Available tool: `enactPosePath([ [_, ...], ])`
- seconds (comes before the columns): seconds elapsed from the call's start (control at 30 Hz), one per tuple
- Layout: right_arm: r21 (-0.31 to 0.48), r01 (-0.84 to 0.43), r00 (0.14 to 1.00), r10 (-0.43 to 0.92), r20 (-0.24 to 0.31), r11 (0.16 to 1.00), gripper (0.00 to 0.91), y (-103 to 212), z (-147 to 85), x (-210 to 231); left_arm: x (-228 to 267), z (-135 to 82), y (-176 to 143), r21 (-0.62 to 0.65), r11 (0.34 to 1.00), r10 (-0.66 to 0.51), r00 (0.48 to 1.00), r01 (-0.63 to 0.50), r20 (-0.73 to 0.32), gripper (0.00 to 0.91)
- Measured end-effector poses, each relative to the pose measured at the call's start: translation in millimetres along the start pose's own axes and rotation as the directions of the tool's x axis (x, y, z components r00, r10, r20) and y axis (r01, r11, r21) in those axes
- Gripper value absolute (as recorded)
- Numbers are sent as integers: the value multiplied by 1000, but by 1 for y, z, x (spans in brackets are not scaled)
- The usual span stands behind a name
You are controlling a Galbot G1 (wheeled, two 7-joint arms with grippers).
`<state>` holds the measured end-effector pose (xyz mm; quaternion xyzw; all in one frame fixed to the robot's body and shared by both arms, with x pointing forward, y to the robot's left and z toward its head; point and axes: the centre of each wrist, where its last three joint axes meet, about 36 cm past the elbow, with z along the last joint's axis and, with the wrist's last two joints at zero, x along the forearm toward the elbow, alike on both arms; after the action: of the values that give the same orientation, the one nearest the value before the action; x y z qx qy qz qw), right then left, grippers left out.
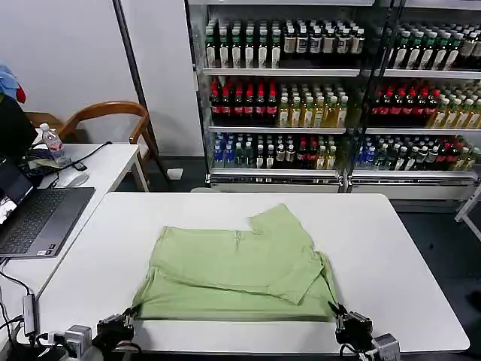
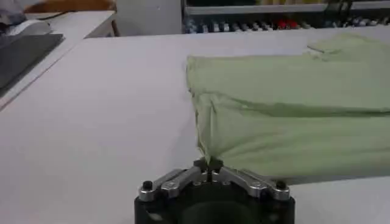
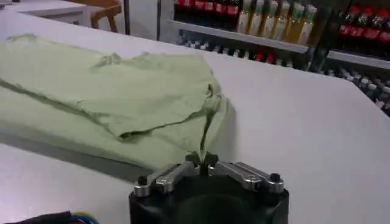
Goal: Fold and organize the clothes.
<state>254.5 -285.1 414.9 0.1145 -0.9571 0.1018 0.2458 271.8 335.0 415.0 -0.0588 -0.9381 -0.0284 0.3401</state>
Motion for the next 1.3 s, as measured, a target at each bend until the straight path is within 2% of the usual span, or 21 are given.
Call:
enactPosePath([
  [0.23,11,7,1000,-8,19,1000,907,-1,-9,11,15,-4,-2,-23,1000,-3,1000,3,-8,907],
  [0.53,-19,-21,997,22,76,1000,907,-13,-31,-4,20,-28,3,-10,1000,27,998,-26,60,907],
  [0.73,-49,-41,990,47,130,998,907,-16,-50,-49,2,-50,11,-5,999,41,990,-41,134,907],
  [1.0,-75,-59,980,72,187,995,907,-19,-84,-137,-46,-77,19,3,998,66,974,-68,219,907],
  [1.3,-123,-42,979,66,195,991,907,-16,-127,-227,-104,-98,35,-2,997,74,961,-77,265,907],
])
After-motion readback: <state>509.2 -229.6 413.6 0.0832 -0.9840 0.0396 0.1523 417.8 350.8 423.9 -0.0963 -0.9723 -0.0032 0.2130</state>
